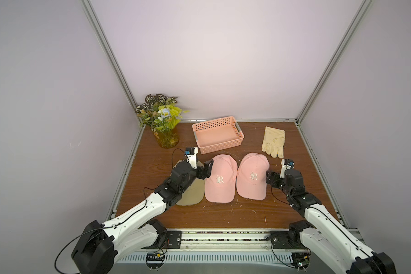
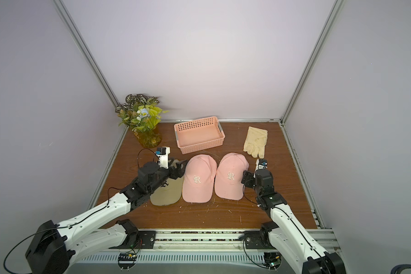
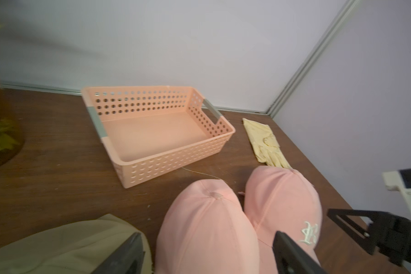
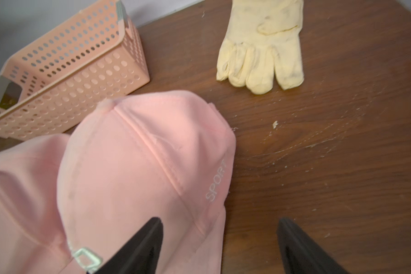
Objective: Turn the baseball cap inside out
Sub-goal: Place the baseball cap at the center of the board, then reset both arms
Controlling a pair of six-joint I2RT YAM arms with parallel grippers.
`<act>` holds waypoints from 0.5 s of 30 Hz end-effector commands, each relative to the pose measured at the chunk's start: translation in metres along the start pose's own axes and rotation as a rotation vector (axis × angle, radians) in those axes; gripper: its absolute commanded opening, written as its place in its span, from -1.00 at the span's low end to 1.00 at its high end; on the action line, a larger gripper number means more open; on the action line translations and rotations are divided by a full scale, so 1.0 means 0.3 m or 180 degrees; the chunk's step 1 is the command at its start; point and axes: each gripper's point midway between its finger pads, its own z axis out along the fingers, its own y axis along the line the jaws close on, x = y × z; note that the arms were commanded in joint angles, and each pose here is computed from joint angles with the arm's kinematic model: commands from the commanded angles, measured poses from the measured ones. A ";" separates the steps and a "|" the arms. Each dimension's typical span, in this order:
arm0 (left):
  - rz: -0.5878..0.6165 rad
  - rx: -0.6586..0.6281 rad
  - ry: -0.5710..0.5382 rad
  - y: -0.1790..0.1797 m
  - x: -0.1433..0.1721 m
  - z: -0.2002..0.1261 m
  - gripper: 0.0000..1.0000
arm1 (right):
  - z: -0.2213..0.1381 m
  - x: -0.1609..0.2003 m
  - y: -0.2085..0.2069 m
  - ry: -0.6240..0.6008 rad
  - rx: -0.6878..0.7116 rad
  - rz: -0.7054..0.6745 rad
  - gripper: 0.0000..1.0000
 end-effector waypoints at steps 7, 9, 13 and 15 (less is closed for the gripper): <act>0.0224 -0.2049 -0.0491 0.485 -0.117 -0.161 0.80 | -0.080 -0.231 -0.152 -0.0959 0.0998 0.0068 0.65; 0.0298 -0.2223 -0.0583 0.537 -0.127 -0.193 0.83 | -0.091 -0.252 -0.188 -0.1141 0.1196 0.0128 0.65; 0.0267 -0.2557 -0.0765 0.648 -0.116 -0.258 0.93 | -0.101 -0.276 -0.249 -0.1401 0.1539 0.0184 0.67; 0.0271 -0.2658 -0.0822 0.693 -0.094 -0.277 0.97 | -0.091 -0.280 -0.271 -0.1442 0.1651 0.0146 0.69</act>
